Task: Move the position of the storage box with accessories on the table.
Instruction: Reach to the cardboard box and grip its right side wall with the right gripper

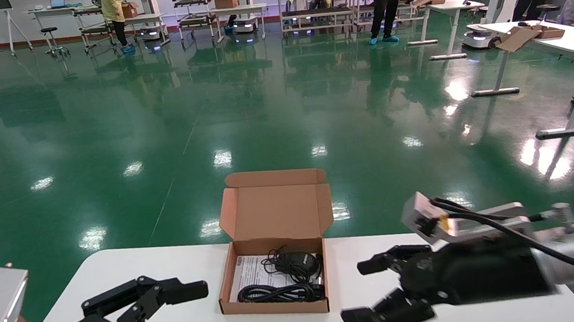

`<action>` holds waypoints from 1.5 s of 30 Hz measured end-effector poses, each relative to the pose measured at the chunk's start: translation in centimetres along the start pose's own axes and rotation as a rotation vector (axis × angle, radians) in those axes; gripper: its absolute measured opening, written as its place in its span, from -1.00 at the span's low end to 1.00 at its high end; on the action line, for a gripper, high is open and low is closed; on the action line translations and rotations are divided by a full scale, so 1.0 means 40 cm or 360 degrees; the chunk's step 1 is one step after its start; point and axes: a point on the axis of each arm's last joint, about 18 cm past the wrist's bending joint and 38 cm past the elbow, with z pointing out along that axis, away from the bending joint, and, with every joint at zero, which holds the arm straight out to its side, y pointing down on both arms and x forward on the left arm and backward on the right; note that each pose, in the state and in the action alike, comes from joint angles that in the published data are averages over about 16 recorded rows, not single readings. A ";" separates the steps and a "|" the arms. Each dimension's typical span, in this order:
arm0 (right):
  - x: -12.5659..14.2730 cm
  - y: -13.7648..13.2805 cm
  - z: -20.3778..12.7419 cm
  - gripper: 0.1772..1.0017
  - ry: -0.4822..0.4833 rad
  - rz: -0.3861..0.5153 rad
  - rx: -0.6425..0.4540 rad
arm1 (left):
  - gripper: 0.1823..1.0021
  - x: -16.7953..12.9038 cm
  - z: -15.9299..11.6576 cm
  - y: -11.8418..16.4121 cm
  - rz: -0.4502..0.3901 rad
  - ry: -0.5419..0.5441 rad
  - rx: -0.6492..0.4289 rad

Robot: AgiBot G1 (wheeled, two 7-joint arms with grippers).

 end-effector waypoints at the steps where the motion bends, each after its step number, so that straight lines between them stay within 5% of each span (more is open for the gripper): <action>1: 0.011 0.001 0.011 1.00 0.0019 0.0038 0.0016 | 1.00 0.000 0.000 0.000 0.0000 0.0000 0.0000; 13: 0.100 0.059 0.102 1.00 0.0244 0.0350 0.0082 | 1.00 0.000 0.000 0.000 0.0000 0.0000 0.0000; 24: 0.142 0.072 0.163 1.00 0.0431 0.0253 -0.0120 | 1.00 0.000 0.000 0.000 0.0000 0.0000 0.0000; 45: 0.181 0.066 0.198 1.00 0.0598 0.0317 -0.0080 | 1.00 0.000 0.000 0.000 -0.0001 -0.0001 0.0000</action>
